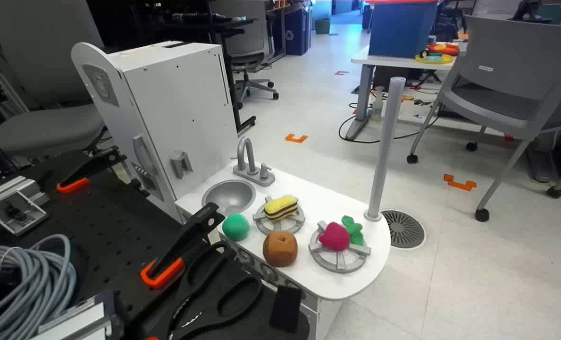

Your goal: Turn the tap to the right

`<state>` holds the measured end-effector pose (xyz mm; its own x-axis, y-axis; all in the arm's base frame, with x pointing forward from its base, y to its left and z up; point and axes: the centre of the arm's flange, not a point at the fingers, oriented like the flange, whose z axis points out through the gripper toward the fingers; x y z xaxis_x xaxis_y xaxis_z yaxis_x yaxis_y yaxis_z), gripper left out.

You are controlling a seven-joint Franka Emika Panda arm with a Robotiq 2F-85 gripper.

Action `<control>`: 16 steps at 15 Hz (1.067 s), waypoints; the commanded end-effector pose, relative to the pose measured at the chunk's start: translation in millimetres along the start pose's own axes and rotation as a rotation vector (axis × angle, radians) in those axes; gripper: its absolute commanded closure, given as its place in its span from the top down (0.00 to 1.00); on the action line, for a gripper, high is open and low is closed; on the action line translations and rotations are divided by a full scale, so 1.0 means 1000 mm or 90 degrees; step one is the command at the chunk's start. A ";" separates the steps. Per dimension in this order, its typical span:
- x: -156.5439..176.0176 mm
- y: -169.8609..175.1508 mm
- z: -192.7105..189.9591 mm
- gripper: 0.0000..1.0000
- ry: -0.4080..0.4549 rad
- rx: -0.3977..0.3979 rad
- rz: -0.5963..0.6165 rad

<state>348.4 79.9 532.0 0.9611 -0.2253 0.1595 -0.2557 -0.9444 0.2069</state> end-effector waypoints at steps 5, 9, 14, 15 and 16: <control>0.000 0.000 -0.002 1.00 0.003 0.001 0.000; 0.000 0.000 -0.002 1.00 0.003 0.001 0.000; 0.054 -0.039 0.065 1.00 0.022 -0.040 -0.005; 0.064 -0.049 0.081 1.00 0.031 -0.041 -0.012; 0.073 -0.060 0.102 1.00 0.037 -0.032 -0.019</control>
<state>390.6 86.1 481.6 0.9620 -0.1917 0.1944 -0.2375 -0.9389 0.2493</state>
